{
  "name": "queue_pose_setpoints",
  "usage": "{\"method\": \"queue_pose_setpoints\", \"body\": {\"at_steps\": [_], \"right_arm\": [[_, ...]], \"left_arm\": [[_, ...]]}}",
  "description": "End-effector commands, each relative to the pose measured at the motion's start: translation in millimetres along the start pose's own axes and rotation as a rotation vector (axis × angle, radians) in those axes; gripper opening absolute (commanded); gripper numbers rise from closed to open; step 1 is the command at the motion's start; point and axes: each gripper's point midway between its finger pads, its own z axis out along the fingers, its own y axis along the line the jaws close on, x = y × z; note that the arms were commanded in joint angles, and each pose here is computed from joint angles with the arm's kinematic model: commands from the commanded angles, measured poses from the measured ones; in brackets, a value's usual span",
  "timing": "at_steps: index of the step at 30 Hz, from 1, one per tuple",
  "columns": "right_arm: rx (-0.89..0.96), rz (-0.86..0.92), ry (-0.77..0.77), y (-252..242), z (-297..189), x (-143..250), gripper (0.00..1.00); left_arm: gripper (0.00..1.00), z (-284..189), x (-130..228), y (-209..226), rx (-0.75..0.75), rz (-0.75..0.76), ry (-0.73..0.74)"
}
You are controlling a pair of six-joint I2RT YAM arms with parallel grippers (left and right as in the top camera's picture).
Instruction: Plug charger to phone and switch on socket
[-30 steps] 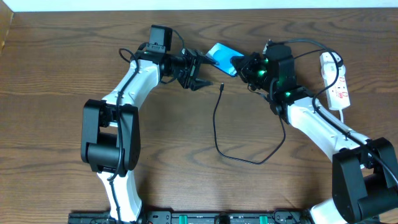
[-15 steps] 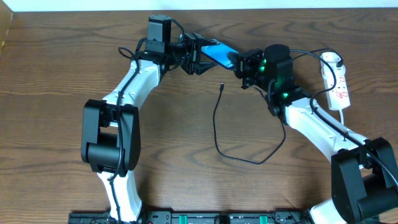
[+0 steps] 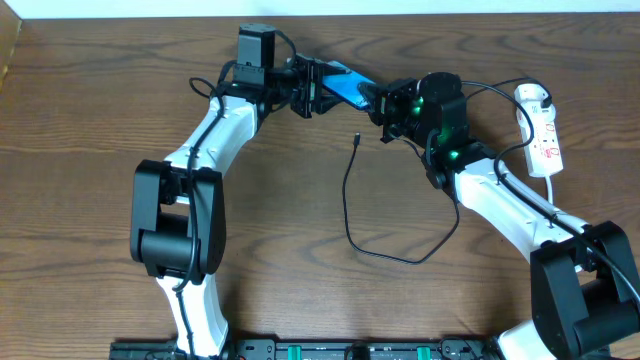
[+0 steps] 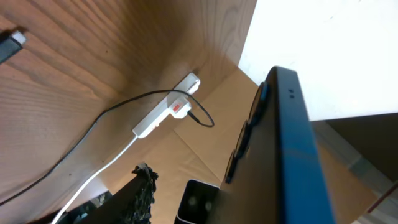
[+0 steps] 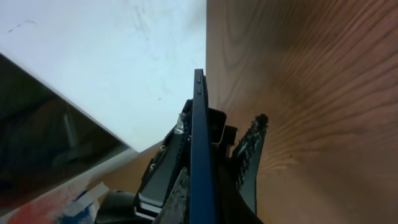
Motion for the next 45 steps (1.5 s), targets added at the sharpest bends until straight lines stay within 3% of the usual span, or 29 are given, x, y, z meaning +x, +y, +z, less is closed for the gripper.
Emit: {"method": "queue_pose_setpoints", "body": {"at_steps": [1, 11, 20, 27, 40, 42, 45], "right_arm": [[-0.035, 0.0, 0.068, 16, -3, 15, 0.01], [0.027, 0.026, 0.048, 1, -3, 10, 0.01], [0.03, 0.068, 0.043, 0, -2, 9, 0.01], [0.015, 0.064, 0.04, 4, -2, 8, 0.01], [0.012, 0.073, 0.04, 4, -2, 8, 0.01], [0.012, 0.073, 0.04, 4, -2, 8, 0.02], [0.011, 0.072, 0.036, 4, -2, 8, 0.04]], "left_arm": [[0.45, -5, -2, -9, 0.02, 0.005, -0.044], [0.37, -6, -7, -13, 0.036, 0.019, -0.069], [0.36, -8, 12, -49, 0.158, 0.192, 0.002], [0.35, -8, 20, -48, 0.151, 0.159, 0.051], [0.19, -9, 28, -48, 0.151, 0.17, 0.092], [0.09, -9, 28, -48, 0.151, 0.17, 0.092], [0.07, -9, 28, -48, 0.151, 0.17, 0.092]]}}
